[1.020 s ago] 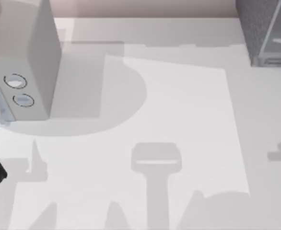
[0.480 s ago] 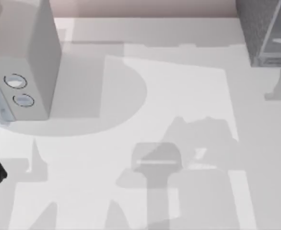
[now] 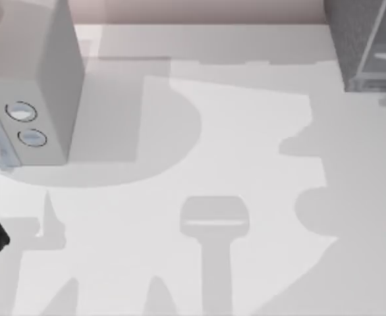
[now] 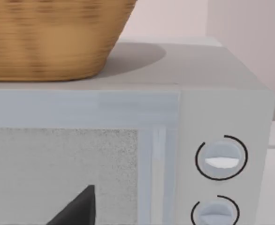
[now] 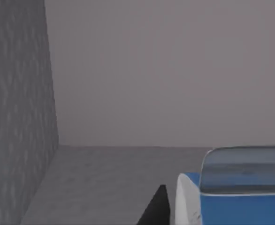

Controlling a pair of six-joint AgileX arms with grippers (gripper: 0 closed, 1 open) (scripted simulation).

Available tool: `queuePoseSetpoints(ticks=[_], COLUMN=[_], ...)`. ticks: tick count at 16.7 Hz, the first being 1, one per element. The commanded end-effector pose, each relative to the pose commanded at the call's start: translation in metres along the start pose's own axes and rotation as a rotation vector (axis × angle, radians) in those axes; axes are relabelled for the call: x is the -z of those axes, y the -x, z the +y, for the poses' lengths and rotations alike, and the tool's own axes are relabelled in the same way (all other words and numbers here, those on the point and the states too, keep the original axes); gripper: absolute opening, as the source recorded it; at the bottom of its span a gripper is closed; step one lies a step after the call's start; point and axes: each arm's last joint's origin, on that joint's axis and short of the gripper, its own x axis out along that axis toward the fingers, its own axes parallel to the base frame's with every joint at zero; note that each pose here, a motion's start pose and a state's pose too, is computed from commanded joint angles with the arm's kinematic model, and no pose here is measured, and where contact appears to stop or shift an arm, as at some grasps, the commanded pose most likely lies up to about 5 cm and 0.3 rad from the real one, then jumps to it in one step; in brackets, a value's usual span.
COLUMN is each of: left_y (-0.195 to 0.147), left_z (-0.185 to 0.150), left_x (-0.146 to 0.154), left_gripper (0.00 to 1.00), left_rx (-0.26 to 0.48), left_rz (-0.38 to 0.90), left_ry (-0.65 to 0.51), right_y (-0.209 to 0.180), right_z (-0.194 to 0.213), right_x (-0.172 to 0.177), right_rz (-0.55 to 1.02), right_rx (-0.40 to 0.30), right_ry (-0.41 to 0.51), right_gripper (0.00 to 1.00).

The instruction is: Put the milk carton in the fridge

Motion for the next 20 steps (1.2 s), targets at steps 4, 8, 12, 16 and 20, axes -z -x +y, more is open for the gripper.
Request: queuePoseSetpoints(ticks=[4,8,12,16,20], left_y=[0.000,0.000,0.000,0.000,0.000], left_z=[0.000,0.000,0.000,0.000,0.000], left_x=[0.000,0.000,0.000,0.000,0.000], left_gripper=[1.00,1.00,1.00,1.00,1.00], left_rx=[0.000,0.000,0.000,0.000,0.000], left_rz=[0.000,0.000,0.000,0.000,0.000], left_ry=[0.000,0.000,0.000,0.000,0.000], right_y=[-0.018,-0.021,-0.021,-0.045,-0.097], right_z=[-0.016,-0.018,-0.016,-0.019,-0.021], right_x=[0.041,0.049,0.050,0.057,0.043], right_rz=[0.012,0.013,0.021,0.043,0.011], right_rx=[0.007,0.010,0.006,0.005,0.002], right_ry=[-0.004,-0.005,-0.008,-0.016,-0.009], right_gripper=[0.00,0.00,0.00,0.00,0.00])
